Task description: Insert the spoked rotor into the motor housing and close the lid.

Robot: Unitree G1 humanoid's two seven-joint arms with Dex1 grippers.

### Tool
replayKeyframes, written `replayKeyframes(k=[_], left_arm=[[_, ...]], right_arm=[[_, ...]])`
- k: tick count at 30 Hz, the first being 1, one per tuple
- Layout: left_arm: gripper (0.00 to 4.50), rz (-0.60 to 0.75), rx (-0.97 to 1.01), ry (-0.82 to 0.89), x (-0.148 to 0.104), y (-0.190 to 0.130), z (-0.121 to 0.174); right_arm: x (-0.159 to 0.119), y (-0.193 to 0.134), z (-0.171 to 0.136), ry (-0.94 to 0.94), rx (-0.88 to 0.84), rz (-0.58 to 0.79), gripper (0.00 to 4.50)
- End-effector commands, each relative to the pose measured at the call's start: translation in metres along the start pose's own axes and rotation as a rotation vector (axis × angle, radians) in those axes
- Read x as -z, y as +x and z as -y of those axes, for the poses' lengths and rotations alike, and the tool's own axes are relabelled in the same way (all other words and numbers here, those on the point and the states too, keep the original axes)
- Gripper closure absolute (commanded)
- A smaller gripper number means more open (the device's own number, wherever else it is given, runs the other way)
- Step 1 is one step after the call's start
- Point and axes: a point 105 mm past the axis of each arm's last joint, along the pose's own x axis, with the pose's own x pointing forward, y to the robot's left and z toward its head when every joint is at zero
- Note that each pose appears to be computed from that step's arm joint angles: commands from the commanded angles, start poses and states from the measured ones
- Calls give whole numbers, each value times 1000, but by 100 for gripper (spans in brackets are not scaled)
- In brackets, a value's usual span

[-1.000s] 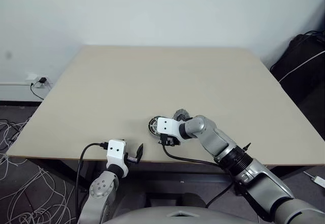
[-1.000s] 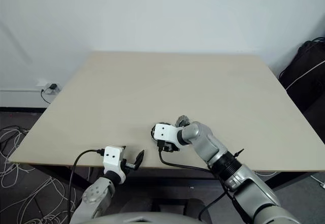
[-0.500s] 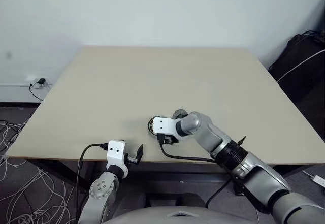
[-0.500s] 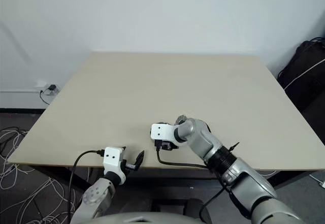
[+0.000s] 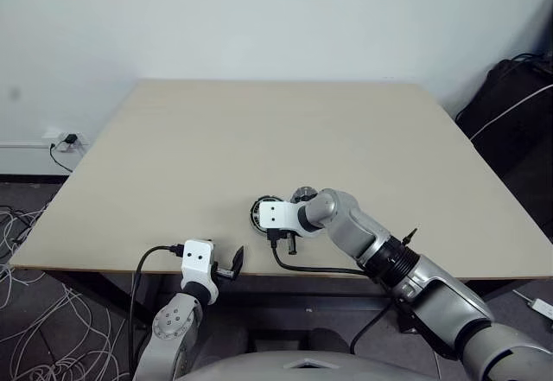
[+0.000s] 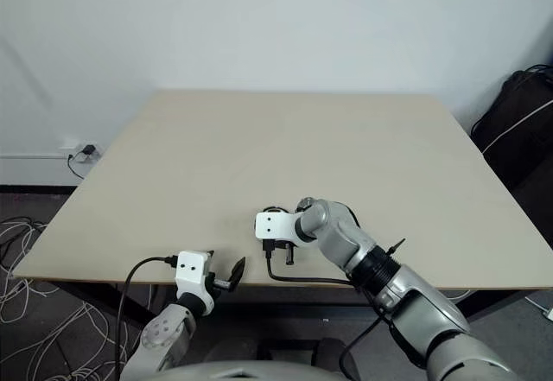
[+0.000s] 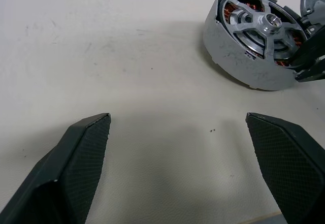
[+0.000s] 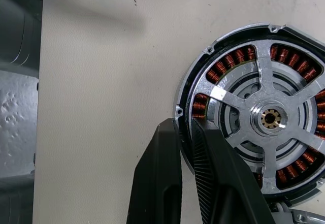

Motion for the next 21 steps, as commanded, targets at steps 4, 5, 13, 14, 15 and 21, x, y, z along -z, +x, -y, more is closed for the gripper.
replayKeyframes(k=[4, 5, 13, 14, 15, 21], left_arm=[[0, 67, 20, 9, -18, 1, 5], [0, 66, 20, 8, -17, 1, 5], [0, 57, 33, 0, -15, 1, 8], [0, 56, 37, 0, -15, 1, 9], [0, 54, 40, 0, -15, 1, 9], [0, 51, 58, -1, -17, 3, 14]], right_arm=[[23, -15, 2, 142, 55, -38, 443], [27, -18, 0, 160, 59, -44, 443], [45, -47, -8, 316, 156, -53, 443], [47, -52, -9, 319, 163, -55, 443], [48, -55, -10, 321, 166, -57, 443], [66, -75, -12, 293, 201, -124, 443]])
